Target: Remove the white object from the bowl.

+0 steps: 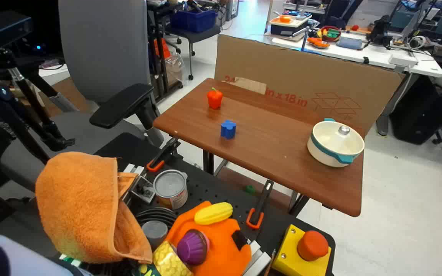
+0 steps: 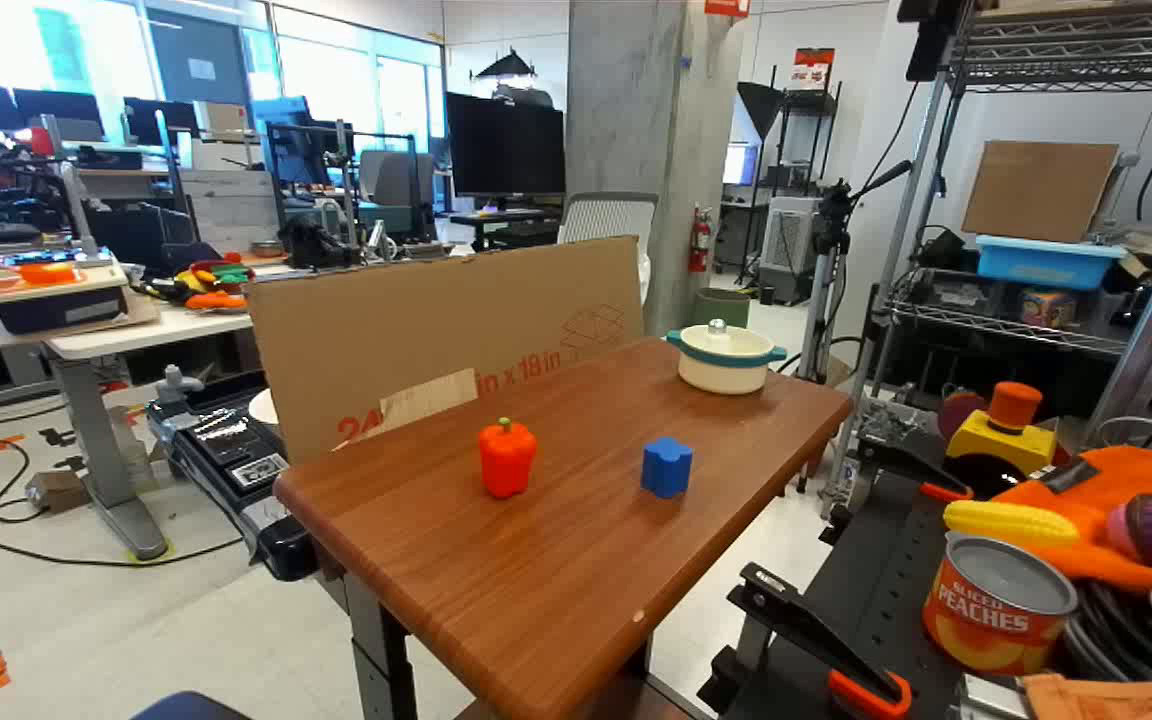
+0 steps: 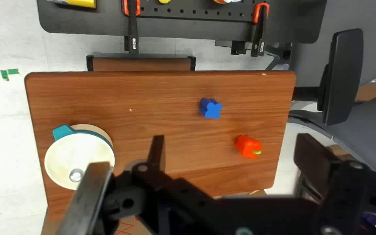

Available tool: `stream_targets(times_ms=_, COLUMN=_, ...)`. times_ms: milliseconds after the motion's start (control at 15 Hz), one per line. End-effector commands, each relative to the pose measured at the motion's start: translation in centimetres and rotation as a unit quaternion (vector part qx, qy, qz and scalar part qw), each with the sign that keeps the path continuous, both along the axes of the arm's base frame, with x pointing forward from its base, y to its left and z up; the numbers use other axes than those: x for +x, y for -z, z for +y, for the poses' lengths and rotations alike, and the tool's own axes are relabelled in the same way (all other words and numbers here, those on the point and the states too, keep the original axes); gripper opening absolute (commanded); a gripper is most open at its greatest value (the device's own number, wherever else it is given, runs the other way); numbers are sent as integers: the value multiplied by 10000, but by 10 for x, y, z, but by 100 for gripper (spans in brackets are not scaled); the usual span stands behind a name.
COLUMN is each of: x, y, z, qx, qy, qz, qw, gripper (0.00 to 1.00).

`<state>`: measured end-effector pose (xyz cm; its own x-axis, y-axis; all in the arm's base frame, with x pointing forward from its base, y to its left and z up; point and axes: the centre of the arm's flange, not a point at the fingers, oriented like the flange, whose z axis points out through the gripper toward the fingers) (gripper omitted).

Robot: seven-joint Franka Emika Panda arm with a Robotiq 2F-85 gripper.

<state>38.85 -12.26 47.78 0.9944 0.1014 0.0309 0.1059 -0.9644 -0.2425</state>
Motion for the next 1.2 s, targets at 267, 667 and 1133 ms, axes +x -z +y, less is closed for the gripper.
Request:
stream_targets(times_ms=267, x=0, y=0, z=0, qx=-1, qy=0, qz=-3, qw=10000, gripper=100)
stream_targets(times_ms=667, x=40, y=14, z=-15, qx=-146, qy=342, qz=-119, qw=9992, gripper=100)
stream_targets(times_ms=1133, x=113, y=63, z=-62, qx=-534, qy=860, qz=-216, qw=9946, gripper=100)
